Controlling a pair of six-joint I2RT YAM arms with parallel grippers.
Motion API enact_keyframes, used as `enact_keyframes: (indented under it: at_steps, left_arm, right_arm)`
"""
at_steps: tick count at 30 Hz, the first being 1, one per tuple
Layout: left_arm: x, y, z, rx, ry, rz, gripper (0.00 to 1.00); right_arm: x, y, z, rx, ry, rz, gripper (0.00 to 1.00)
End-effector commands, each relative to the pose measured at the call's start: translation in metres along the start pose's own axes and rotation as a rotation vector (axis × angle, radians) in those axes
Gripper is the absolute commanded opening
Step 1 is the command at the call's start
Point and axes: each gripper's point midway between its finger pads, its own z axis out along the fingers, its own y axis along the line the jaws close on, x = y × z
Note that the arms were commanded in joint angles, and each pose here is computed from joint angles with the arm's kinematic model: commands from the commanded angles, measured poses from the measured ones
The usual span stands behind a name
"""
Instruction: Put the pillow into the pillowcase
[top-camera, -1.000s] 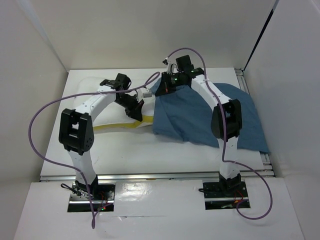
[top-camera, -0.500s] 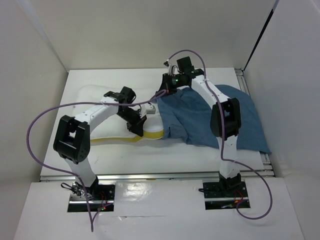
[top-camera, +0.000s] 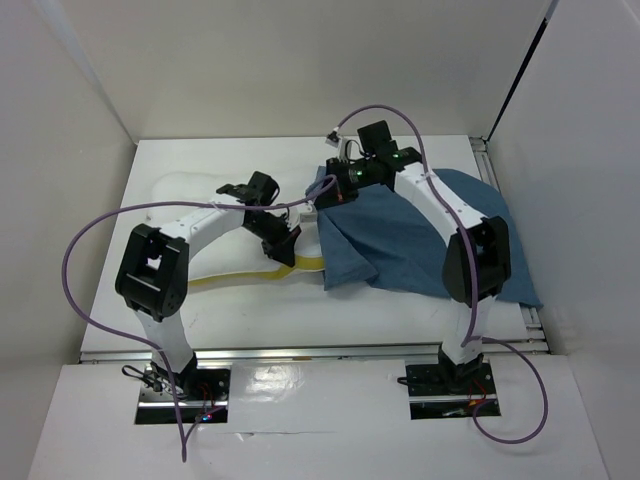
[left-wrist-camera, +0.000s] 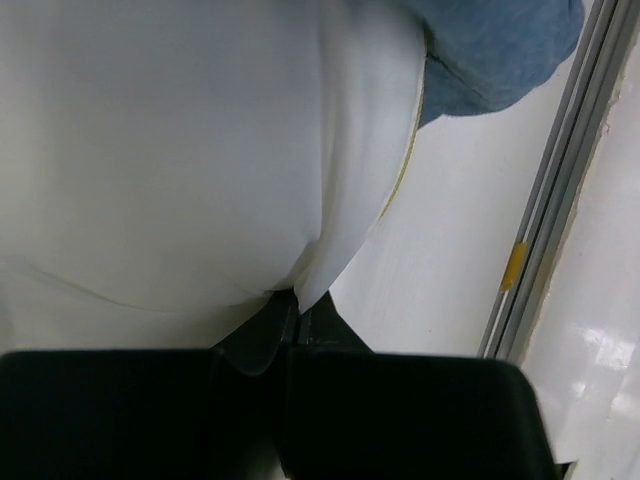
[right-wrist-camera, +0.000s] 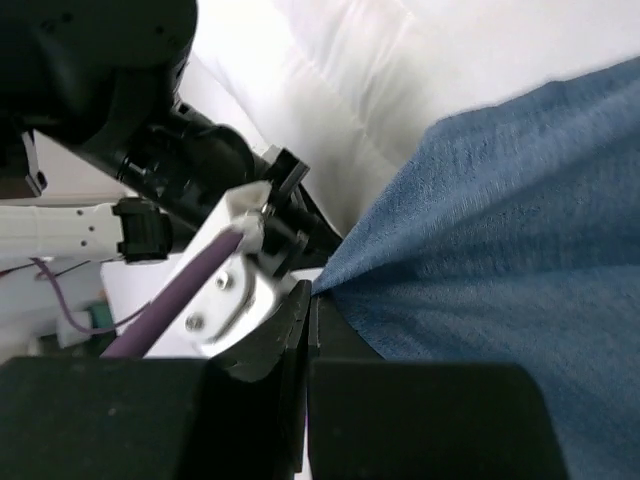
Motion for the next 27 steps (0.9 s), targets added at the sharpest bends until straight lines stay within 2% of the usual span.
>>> enact_keyframes:
  at_steps: [1,3,4,6,8,10,11,13,15,17,20,22,25,27]
  left_arm:
    - [-0.017,0.010,-0.001,-0.037,-0.058,0.035,0.00]
    - [-0.017,0.004,-0.004,-0.023,-0.062,0.032,0.00]
    - [-0.016,0.002,-0.003,-0.011,-0.059,0.037,0.08]
    - [-0.020,0.000,-0.009,-0.006,-0.051,0.055,0.17]
    - [-0.012,-0.003,-0.016,0.003,-0.015,0.060,0.33]
    - [-0.008,-0.005,-0.021,-0.001,-0.015,0.062,0.59]
    - [-0.010,-0.007,-0.030,-0.019,-0.033,0.070,0.68]
    - [-0.015,-0.012,-0.042,-0.049,-0.050,0.118,0.73]
    - [-0.022,-0.014,-0.051,-0.077,-0.071,0.147,0.87]
    - [-0.025,-0.013,-0.062,-0.114,-0.082,0.160,0.89]
    - [-0.051,-0.005,-0.089,-0.242,-0.150,0.163,0.91]
    - [-0.066,0.024,-0.113,-0.403,-0.186,0.169,0.91]
    - [-0.069,0.066,-0.132,-0.591,-0.168,0.150,0.92]
    - [-0.074,0.099,-0.144,-0.679,-0.192,0.119,0.93]
  right_arm:
    - [0.003,0.031,-0.026,-0.016,-0.032,-0.051,0.00]
    - [0.007,0.030,-0.028,-0.003,-0.034,-0.060,0.04]
    - [0.006,0.024,-0.031,0.017,-0.038,-0.064,0.23]
    - [0.003,0.009,-0.033,0.087,-0.052,-0.066,0.42]
    - [-0.010,0.000,-0.046,0.142,-0.099,-0.084,0.58]
    - [-0.020,-0.016,-0.057,0.216,-0.136,-0.085,0.59]
    - [-0.025,-0.028,-0.067,0.245,-0.158,-0.068,0.59]
    - [-0.040,-0.038,-0.083,0.283,-0.209,-0.069,0.59]
    - [-0.043,-0.043,-0.088,0.299,-0.225,-0.070,0.59]
    - [-0.046,-0.045,-0.088,0.307,-0.236,-0.077,0.59]
    - [-0.052,-0.055,-0.083,0.322,-0.229,-0.091,0.58]
    - [-0.059,-0.057,-0.079,0.309,-0.233,-0.099,0.56]
    - [-0.067,-0.053,-0.074,0.262,-0.229,-0.121,0.54]
    - [-0.069,-0.051,-0.071,0.235,-0.226,-0.137,0.53]
